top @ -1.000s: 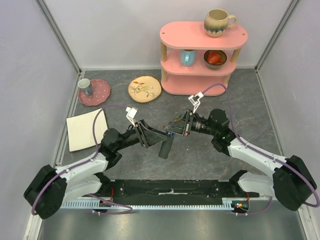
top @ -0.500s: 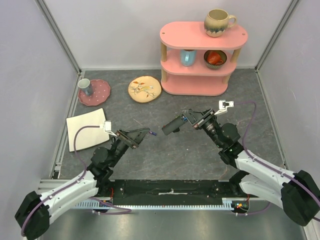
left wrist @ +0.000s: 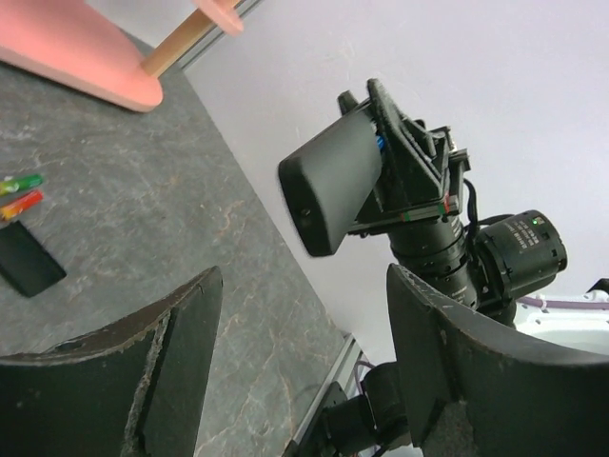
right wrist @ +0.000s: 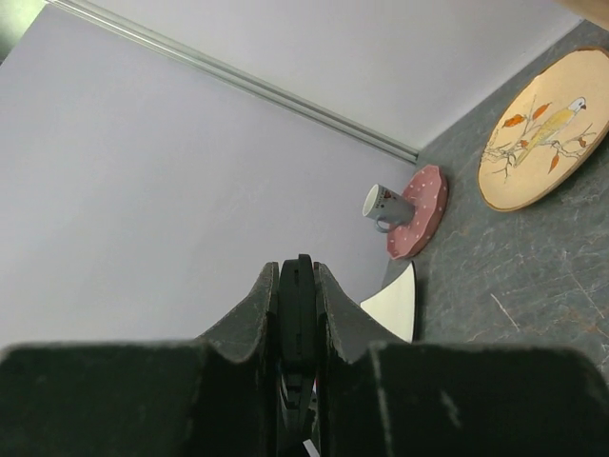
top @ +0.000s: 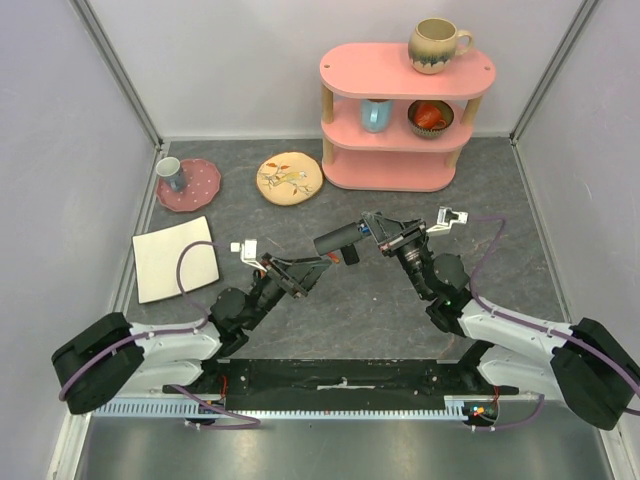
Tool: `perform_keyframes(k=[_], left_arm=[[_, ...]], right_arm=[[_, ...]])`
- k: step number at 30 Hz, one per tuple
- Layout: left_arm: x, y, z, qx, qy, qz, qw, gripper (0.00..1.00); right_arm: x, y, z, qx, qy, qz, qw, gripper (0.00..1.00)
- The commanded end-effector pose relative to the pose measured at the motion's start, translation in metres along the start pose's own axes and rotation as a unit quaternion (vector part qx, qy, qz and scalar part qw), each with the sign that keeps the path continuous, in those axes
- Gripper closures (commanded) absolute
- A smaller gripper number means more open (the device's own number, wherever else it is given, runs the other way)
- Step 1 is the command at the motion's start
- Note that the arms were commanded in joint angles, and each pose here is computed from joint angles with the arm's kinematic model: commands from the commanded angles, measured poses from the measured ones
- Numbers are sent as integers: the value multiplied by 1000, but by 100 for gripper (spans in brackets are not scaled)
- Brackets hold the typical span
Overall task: Load the batteries into the remote control
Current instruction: Adjust the remote control.
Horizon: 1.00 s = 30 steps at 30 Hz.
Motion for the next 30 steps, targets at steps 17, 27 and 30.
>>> perform_keyframes(k=[17,27,30], left_arm=[[-68,-44,12,-44,-10,-138,989,40],[-74,-43,17,-52,-1,-150,987,36],[-77,-41,19,-57,-3,-153,987,36]], right_arm=[[18,6,6,4,-27,20,999,100],[21,13,-2,24,-28,38,999,100],[24,14,-3,33,-29,46,998,100]])
Point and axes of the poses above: each gripper's point midway between its finger pads, its own y axis back along the fingers, its own x axis along the line the jaws close on, z = x × y, the point moved 2 cm from there along y, back along the fingers, and after that the axes turned 14 degrees about y, right-handed, at the moved point
